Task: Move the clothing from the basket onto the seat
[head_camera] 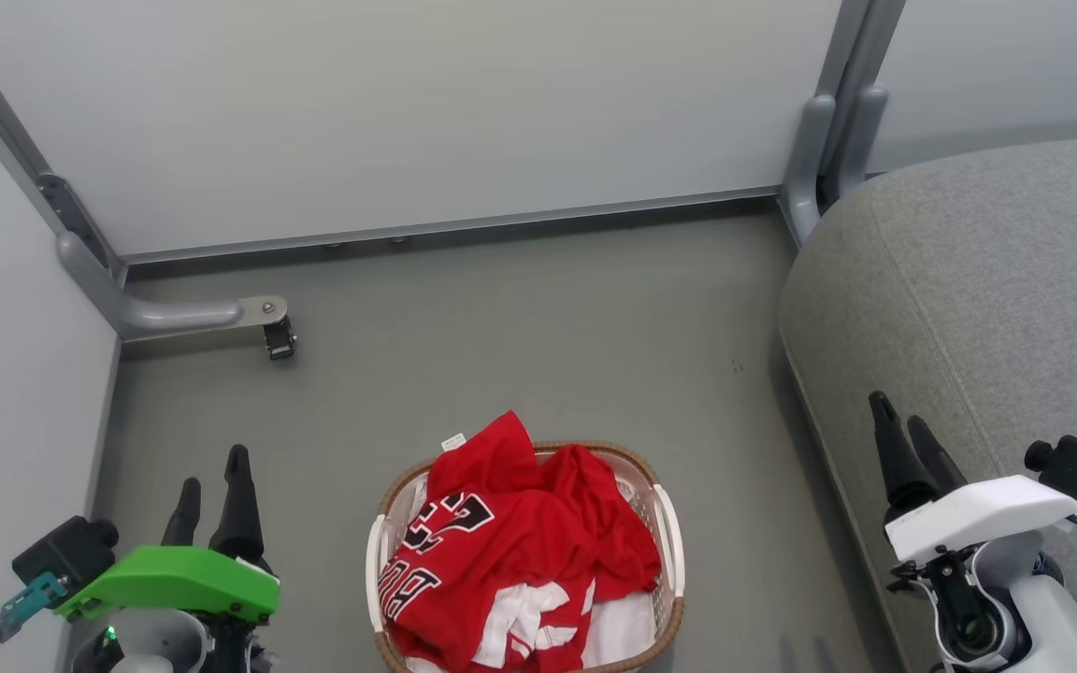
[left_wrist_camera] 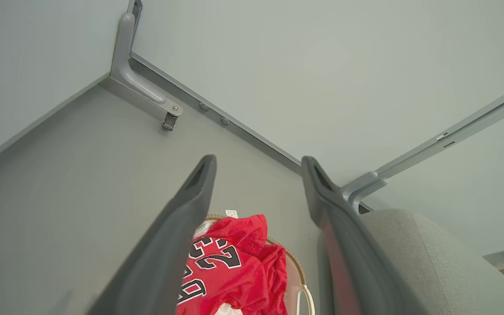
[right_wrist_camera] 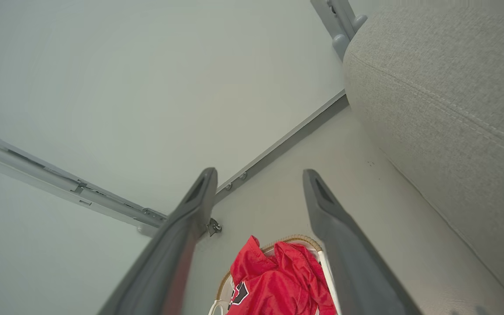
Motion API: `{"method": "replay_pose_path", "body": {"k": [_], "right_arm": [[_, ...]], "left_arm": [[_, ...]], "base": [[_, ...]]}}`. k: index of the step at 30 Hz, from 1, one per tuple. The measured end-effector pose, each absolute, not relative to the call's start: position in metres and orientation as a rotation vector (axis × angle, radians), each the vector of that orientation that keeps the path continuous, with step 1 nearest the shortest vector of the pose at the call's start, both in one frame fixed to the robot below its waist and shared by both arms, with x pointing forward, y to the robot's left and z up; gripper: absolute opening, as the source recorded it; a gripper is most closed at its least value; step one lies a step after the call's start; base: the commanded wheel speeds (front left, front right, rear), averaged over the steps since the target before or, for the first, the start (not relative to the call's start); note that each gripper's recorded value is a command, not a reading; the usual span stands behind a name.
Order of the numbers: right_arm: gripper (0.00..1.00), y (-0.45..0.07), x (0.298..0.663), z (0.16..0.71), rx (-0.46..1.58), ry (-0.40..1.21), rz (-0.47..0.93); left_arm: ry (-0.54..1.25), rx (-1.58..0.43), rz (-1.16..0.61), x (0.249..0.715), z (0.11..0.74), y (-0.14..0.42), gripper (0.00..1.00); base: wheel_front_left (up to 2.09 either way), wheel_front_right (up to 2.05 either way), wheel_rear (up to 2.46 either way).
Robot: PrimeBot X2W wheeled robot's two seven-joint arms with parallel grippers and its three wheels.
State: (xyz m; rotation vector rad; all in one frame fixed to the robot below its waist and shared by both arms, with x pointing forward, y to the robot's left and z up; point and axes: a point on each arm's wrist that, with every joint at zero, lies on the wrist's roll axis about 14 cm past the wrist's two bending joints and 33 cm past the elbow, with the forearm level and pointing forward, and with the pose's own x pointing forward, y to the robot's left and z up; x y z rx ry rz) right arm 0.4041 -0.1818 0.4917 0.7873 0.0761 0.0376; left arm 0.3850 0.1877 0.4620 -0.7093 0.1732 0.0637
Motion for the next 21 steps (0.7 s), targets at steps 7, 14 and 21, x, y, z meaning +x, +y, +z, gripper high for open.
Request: {"method": "replay_pose_path", "body": {"k": [7, 14, 21], "right_arm": [[1.0, -0.18, 0.406, 0.496, 0.688, 0.059, 0.055], [1.0, -0.173, 0.407, 0.499, 0.595, 0.048, 0.085], [1.0, -0.167, 0.407, 0.499, 0.505, 0.043, 0.111]], "left_arm": [[0.158, -0.593, 0.057, 0.387, 0.466, 0.189, 1.0], [0.146, -0.489, 0.041, 0.387, 0.469, 0.186, 1.0], [0.134, -0.382, 0.024, 0.386, 0.471, 0.185, 1.0]], "base": [[0.0, 0.0, 0.0], [0.0, 0.0, 0.0], [0.0, 0.0, 0.0]]}}
